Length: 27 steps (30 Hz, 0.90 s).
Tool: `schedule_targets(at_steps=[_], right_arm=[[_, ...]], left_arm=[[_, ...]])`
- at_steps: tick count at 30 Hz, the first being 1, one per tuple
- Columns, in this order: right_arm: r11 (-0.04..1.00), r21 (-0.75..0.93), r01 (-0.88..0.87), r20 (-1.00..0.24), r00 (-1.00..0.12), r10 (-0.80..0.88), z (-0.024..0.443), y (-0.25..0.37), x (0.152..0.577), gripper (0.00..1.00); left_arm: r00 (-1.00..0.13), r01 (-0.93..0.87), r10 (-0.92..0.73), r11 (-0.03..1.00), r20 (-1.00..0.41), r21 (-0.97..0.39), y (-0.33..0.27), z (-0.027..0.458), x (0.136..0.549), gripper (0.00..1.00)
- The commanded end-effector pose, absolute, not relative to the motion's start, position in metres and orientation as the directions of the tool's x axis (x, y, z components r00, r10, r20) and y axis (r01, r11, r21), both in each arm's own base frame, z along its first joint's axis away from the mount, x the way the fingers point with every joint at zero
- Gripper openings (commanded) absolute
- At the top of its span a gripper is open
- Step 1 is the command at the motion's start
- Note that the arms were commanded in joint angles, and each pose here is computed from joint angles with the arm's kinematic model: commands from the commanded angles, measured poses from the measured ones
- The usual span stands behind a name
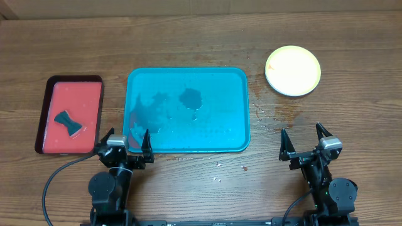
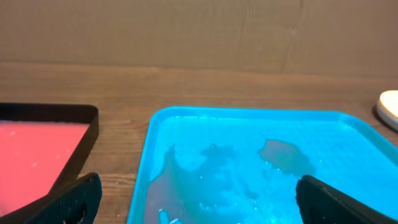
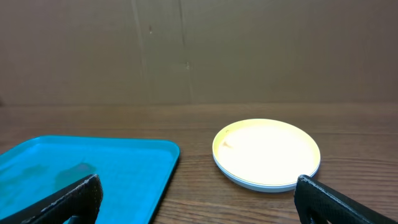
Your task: Clean dirty plates on tray and stack at the side
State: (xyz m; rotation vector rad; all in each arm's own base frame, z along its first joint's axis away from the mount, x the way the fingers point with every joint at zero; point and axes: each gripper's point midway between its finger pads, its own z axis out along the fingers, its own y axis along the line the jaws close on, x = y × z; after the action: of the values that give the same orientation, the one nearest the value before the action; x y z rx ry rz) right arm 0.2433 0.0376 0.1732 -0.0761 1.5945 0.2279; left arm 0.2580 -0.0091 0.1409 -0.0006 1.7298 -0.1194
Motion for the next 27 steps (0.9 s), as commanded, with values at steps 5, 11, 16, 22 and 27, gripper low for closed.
schedule_targets(at_steps=[5,11,16,22,27], right_arm=[[0.980,0.097,-0.175,-0.995,-0.033,0.093,0.172,0.035,0.244,1.00],[0.980,0.097,-0.175,-0.995,-0.033,0.093,0.172,0.035,0.244,1.00],[0.980,0.097,-0.175,-0.995,-0.033,0.093,0.172,0.035,0.244,1.00],[0.980,0.097,-0.175,-0.995,-0.033,0.093,0.172,0.035,0.244,1.00],[0.980,0.097,-0.175,-0.995,-0.033,0.093,0.172,0.035,0.244,1.00]], left_arm=[[-0.145,0.073,0.013,0.997,-0.989,0.003,-0.009,0.140,0.249,1.00],[-0.068,0.052,0.024,0.998,-0.997,0.021,-0.005,0.158,0.246,1.00],[-0.070,0.042,0.024,0.999,-0.997,0.021,-0.004,0.157,0.246,1.00],[-0.072,0.020,0.024,1.000,-0.997,0.022,0.000,0.157,0.246,1.00],[-0.077,0.010,0.015,1.000,-0.997,0.014,0.002,0.156,0.246,1.00]])
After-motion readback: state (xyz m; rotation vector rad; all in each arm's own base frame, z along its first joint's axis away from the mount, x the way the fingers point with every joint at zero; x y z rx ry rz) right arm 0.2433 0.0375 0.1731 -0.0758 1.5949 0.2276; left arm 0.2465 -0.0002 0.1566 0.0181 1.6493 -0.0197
